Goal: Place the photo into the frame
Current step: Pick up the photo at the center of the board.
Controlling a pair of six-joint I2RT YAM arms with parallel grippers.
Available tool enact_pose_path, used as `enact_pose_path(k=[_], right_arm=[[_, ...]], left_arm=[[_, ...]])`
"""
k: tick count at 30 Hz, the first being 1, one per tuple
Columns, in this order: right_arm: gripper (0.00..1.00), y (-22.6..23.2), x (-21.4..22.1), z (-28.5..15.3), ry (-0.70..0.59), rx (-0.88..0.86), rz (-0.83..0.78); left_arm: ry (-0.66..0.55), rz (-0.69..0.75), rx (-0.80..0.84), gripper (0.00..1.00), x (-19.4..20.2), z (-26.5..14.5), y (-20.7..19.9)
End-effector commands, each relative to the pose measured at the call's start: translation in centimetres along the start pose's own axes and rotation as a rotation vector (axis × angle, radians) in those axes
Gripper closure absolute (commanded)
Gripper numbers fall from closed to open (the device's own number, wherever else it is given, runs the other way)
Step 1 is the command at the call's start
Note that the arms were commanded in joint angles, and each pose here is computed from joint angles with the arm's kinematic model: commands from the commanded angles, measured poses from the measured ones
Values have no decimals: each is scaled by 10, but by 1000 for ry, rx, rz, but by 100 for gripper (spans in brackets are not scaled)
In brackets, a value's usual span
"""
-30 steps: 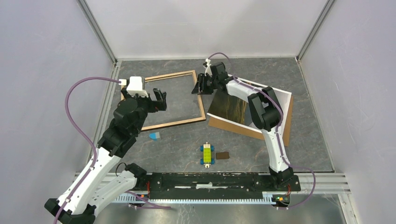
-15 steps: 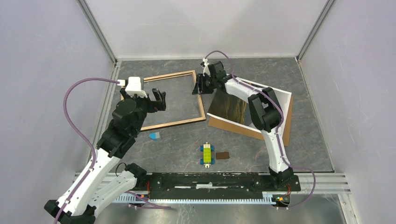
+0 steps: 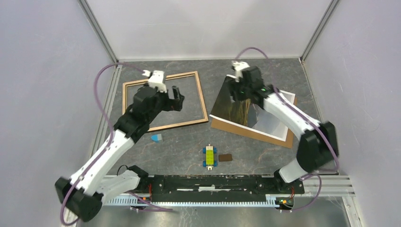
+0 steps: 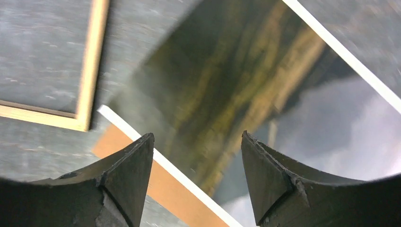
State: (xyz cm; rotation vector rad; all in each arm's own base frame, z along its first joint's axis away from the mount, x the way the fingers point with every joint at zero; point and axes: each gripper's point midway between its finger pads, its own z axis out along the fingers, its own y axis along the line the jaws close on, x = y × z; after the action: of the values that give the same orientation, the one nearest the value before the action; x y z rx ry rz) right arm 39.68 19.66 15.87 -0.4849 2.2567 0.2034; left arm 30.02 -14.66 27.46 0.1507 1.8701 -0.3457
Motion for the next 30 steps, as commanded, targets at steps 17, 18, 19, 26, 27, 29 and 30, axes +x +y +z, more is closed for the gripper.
enact_pose_path(k=[17, 18, 19, 26, 27, 29, 30], right_arm=[[28, -108, 168, -27, 39, 161, 456], [28, -110, 171, -27, 40, 165, 460], [28, -111, 173, -27, 38, 165, 465], [30, -115, 183, -24, 59, 161, 464], [30, -115, 184, -24, 61, 160, 468], [30, -113, 184, -22, 62, 146, 470], [30, -112, 184, -21, 64, 139, 471]], left_arm=[[580, -249, 265, 0, 121, 167, -162], [592, -232, 243, 0, 128, 173, -163], [609, -206, 192, 0, 137, 180, -160], [659, -119, -74, 0, 174, 201, -137], [662, -121, -90, 0, 176, 202, -136], [675, -128, -112, 0, 182, 204, -133], [685, -129, -114, 0, 185, 205, -133]])
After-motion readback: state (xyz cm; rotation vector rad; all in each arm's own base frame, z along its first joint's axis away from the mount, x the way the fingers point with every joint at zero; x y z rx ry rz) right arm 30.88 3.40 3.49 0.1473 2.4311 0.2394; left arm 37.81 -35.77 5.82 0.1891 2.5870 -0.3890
